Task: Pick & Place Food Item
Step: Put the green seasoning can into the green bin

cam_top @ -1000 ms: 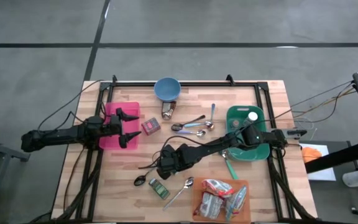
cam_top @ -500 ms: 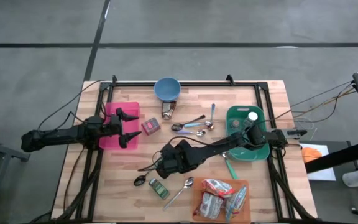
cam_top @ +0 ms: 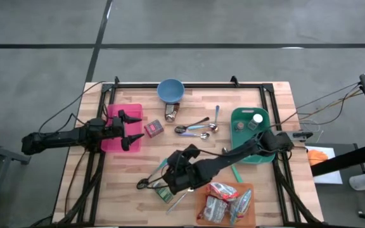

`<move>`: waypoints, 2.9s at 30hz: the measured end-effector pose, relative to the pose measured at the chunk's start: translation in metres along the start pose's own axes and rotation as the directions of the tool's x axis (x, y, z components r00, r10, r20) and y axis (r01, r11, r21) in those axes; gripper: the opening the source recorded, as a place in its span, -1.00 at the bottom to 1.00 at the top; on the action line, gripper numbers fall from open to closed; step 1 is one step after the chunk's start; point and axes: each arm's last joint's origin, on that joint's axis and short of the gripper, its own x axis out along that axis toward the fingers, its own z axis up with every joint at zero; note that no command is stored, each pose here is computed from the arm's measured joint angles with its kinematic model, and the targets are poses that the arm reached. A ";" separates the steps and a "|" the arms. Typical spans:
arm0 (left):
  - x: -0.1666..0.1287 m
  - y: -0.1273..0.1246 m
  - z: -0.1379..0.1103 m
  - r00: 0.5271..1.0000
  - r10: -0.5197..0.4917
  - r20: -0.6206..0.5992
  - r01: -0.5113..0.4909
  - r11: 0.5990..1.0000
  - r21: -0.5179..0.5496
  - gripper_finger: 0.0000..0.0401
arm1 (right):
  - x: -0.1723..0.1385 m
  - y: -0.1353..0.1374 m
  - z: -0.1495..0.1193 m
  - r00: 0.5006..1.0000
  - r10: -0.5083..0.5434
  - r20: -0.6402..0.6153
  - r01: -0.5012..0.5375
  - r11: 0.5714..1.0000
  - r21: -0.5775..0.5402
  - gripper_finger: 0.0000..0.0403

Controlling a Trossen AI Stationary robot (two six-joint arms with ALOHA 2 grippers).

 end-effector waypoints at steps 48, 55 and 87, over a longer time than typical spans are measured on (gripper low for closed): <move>0.002 0.000 -0.003 0.999 0.003 -0.032 -0.003 1.000 0.002 0.86 | 0.037 -0.109 -0.083 0.633 0.551 0.543 -0.536 0.819 -0.205 0.32; 0.002 0.000 -0.003 0.999 0.003 -0.033 -0.003 1.000 0.002 0.86 | 0.039 -0.110 -0.084 0.648 0.550 0.526 -0.543 0.819 -0.187 0.43; 0.002 0.000 -0.003 0.999 0.003 -0.033 -0.003 1.000 0.002 0.85 | 0.055 -0.106 -0.096 0.746 0.572 0.339 -0.552 0.817 -0.164 0.44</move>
